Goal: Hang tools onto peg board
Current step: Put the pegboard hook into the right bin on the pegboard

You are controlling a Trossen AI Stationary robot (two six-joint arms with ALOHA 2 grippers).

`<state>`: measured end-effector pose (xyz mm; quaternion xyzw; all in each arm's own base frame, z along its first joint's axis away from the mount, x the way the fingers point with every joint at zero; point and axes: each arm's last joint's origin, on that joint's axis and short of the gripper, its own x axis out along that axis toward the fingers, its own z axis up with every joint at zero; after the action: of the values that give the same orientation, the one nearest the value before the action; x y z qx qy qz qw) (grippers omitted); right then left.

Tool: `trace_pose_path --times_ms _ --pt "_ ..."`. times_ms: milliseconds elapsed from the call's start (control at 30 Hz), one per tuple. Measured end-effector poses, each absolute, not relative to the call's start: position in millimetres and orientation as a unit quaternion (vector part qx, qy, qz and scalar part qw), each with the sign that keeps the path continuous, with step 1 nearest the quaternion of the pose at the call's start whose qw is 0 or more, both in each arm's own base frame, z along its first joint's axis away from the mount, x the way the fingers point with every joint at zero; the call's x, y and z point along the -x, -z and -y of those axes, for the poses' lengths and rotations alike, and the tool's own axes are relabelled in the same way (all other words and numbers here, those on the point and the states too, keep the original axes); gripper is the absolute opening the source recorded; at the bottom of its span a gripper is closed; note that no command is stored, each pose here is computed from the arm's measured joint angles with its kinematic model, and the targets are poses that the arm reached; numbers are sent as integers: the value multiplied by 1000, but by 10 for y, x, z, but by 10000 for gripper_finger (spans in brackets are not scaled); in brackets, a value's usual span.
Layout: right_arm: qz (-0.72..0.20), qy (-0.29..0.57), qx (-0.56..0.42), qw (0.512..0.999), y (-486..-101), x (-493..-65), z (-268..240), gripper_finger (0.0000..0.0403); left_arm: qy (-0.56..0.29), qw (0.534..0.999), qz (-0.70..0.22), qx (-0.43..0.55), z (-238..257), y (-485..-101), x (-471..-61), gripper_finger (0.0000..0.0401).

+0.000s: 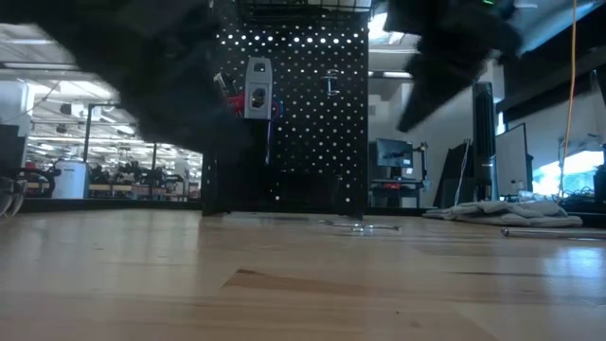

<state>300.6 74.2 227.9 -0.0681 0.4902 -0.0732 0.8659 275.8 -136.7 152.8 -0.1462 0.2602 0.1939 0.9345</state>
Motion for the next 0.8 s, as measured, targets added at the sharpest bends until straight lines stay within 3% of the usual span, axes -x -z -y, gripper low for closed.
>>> trace_pose_path --times_ms 267,500,633,800 --pt "-403 133 -50 904 -2035 -2306 -947 15 -179 925 -311 128 734 -1927 -3358 194" --pt "-327 220 -65 917 -1841 -1973 -1109 16 -202 907 -359 91 403 -2095 -3949 194" --pt "-278 268 -59 921 -1747 -1872 -1138 16 -202 893 -395 80 258 -2074 -4236 194" --pt "-276 267 -49 922 -1713 -1831 -1151 16 -128 877 -463 23 163 -1830 -4405 194"
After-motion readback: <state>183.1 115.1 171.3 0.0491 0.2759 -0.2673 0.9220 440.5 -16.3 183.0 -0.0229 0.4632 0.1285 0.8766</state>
